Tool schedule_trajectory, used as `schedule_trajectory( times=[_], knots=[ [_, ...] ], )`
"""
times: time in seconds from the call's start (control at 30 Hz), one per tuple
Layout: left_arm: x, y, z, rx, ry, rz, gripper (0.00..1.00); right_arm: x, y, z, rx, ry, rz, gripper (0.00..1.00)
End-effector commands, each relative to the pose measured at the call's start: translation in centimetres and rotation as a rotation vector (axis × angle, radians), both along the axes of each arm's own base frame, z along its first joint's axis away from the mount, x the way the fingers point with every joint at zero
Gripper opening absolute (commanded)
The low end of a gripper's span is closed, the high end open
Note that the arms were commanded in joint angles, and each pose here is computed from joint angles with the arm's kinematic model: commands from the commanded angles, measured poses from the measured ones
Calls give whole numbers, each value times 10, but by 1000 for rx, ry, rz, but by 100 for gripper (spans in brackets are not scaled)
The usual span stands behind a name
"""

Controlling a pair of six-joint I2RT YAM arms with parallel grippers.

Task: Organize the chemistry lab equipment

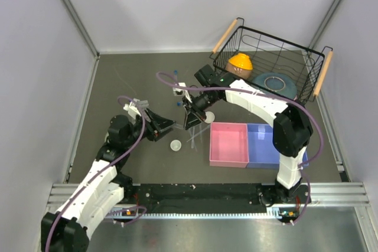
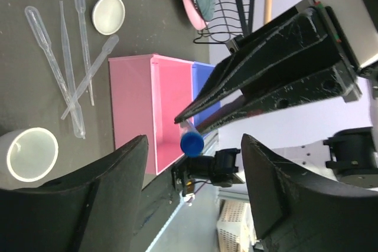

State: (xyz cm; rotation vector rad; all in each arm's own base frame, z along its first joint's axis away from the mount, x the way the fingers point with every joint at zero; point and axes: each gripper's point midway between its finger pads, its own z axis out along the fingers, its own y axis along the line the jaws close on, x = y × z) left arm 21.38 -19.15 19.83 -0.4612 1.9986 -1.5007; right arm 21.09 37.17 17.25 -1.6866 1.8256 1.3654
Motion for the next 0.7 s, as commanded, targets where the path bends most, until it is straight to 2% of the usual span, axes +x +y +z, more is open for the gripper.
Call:
schedule_trajectory(
  times=[0.0, 0.37, 0.67],
  knots=[
    [15, -2, 19, 74, -89, 53, 66, -16, 7, 27, 76, -51, 48, 11],
    [14, -10, 4, 213, -50, 32, 38, -23, 9, 17, 50, -72, 65, 11],
    [6, -12, 3, 248, -52, 1, 39, -22, 8, 13, 35, -77, 58, 11]
  ],
)
